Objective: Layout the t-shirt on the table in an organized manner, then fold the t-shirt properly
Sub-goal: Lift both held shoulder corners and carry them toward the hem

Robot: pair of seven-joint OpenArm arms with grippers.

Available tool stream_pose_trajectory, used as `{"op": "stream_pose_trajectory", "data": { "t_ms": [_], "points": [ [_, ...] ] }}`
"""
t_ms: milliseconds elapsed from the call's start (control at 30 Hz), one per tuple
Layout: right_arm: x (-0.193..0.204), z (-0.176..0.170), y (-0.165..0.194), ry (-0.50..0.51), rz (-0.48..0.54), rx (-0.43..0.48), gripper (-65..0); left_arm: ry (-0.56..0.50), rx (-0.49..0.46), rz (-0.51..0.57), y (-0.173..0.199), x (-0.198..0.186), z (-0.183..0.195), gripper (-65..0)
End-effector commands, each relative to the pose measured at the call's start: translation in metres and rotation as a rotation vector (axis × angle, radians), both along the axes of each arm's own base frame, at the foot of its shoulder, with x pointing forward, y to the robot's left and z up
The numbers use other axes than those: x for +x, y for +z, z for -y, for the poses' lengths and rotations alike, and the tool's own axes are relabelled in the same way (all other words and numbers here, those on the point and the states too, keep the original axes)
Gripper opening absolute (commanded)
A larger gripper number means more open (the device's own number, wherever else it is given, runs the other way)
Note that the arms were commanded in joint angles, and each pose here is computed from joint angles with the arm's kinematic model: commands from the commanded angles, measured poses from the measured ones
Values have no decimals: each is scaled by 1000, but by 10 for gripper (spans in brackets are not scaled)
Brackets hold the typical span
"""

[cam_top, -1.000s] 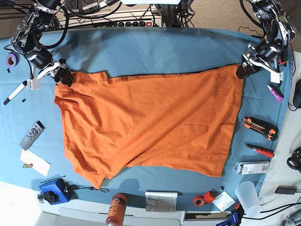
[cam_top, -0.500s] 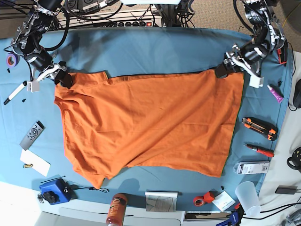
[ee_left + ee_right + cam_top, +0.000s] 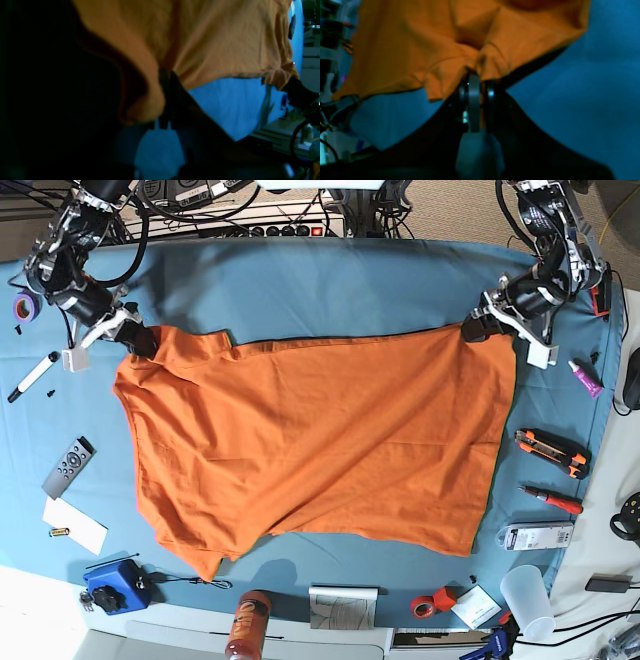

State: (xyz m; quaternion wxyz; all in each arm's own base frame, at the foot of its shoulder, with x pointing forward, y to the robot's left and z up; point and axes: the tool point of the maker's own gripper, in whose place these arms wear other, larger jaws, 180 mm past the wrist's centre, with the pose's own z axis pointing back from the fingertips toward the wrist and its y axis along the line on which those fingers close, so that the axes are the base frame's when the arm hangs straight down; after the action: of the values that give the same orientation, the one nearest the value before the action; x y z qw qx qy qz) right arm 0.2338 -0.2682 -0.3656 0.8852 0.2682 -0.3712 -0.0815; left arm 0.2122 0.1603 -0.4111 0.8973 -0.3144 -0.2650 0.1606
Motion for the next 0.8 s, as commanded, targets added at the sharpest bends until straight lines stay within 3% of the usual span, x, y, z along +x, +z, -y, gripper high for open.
{"op": "stream_pose_trajectory", "data": {
  "t_ms": [0, 133, 567, 767],
  "points": [
    [5, 10, 17, -19, 57, 0, -650, -14, 66, -92, -13, -18, -12, -650],
    [-11, 23, 30, -55, 82, 31, -650, 20, 57, -65, -6, -21, -27, -650],
    [-54, 26, 48, -34, 62, -84, -650, -17, 100, -124, -8, -60, -54, -650],
    [-57, 26, 56, -59, 98, -44, -650, -65, 112, -113, 3, -79, -48, -650]
  ]
}}
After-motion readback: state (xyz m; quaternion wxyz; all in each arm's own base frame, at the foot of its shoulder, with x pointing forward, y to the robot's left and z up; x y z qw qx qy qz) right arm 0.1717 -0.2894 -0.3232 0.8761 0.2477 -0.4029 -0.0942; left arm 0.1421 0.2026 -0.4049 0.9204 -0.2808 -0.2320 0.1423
